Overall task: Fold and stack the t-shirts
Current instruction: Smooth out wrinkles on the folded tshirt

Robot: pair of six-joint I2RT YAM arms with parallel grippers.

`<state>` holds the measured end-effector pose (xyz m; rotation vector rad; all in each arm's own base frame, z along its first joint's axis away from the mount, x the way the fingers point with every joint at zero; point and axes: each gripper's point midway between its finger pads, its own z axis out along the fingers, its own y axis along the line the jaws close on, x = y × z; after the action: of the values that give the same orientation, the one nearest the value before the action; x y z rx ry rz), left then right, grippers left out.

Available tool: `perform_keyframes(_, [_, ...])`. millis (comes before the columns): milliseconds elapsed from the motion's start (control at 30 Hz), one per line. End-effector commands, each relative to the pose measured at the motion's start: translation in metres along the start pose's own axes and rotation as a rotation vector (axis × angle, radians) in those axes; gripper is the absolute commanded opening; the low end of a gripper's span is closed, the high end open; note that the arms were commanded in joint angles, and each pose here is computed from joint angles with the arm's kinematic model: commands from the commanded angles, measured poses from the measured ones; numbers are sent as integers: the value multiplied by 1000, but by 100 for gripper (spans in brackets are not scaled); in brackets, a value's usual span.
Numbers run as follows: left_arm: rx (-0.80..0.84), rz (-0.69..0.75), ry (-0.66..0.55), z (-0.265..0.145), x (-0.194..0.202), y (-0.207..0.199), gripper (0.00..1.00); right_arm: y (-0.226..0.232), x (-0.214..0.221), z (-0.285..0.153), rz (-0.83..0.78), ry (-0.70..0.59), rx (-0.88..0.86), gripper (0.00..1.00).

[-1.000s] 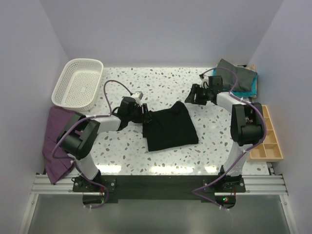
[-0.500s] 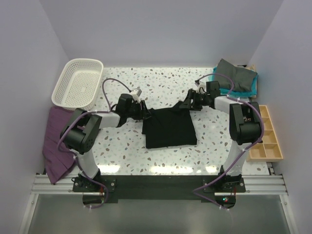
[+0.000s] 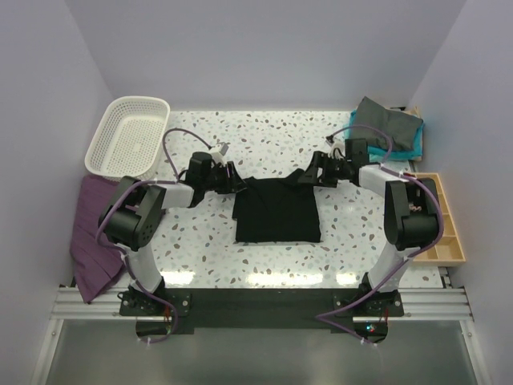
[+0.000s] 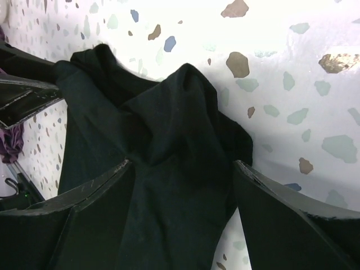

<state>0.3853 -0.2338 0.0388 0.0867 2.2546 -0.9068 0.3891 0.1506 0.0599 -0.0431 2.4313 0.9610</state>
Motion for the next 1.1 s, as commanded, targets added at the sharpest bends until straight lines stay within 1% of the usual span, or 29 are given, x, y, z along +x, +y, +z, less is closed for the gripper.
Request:
perform_keyframes(0, [35, 17, -34, 1, -10, -4, 50, 6, -6, -17, -31, -30, 11, 74])
perform_keyframes(33, [35, 17, -34, 0, -10, -4, 50, 3, -3, -17, -32, -24, 21, 73])
perform_keyframes(67, [34, 21, -36, 0, -11, -4, 50, 1, 0, -17, -31, -18, 28, 70])
perform_keyframes(100, [35, 25, -37, 0, -11, -5, 50, -1, 4, -16, -26, -12, 34, 69])
perform_keyframes(233, [38, 28, -33, 0, -11, -5, 50, -8, 9, -10, -3, -2, 36, 66])
perform_keyframes(267, [38, 28, -31, 0, -10, -5, 50, -7, 8, -9, -2, -4, 33, 63])
perform_keyframes(333, [42, 27, -32, 0, -11, -6, 50, -9, 6, -5, 1, -10, 30, 55])
perform_keyframes(400, [45, 29, -30, -1, -10, -7, 50, -9, 2, -3, 1, -20, 23, 43])
perform_keyframes(433, [45, 29, -30, -2, -10, -7, 50, -8, 0, -1, 0, -23, 18, 39])
perform_keyframes(567, [54, 29, -31, -2, -11, -9, 50, -10, -7, 6, 12, -35, 7, 27])
perform_keyframes(633, [59, 30, -34, -2, -12, -9, 48, -12, -8, 7, 19, -38, 14, 18])
perform_keyframes(667, [60, 33, -38, -2, -13, -10, 46, -14, -7, 7, 20, -41, 21, 15])
perform_keyframes(733, [49, 32, -48, -5, -16, -7, 45, -20, -9, 3, 20, -60, 63, 7])
perform_keyframes(767, [44, 25, -54, -7, -18, -3, 42, -25, -4, 1, 29, -61, 84, 0])
perform_keyframes(867, [39, 15, -67, -15, -23, 5, 40, -38, -5, -11, 33, -100, 166, 0])
perform_keyframes(933, [30, 14, -68, -21, -22, 10, 37, -40, -8, -18, 39, -125, 188, 0])
perform_keyframes(967, [27, 12, -76, -23, -25, 13, 35, -45, -5, -20, 45, -129, 213, 0])
perform_keyframes(1067, [15, 8, -78, -29, -22, 19, 33, -47, -3, -28, 47, -145, 248, 0])
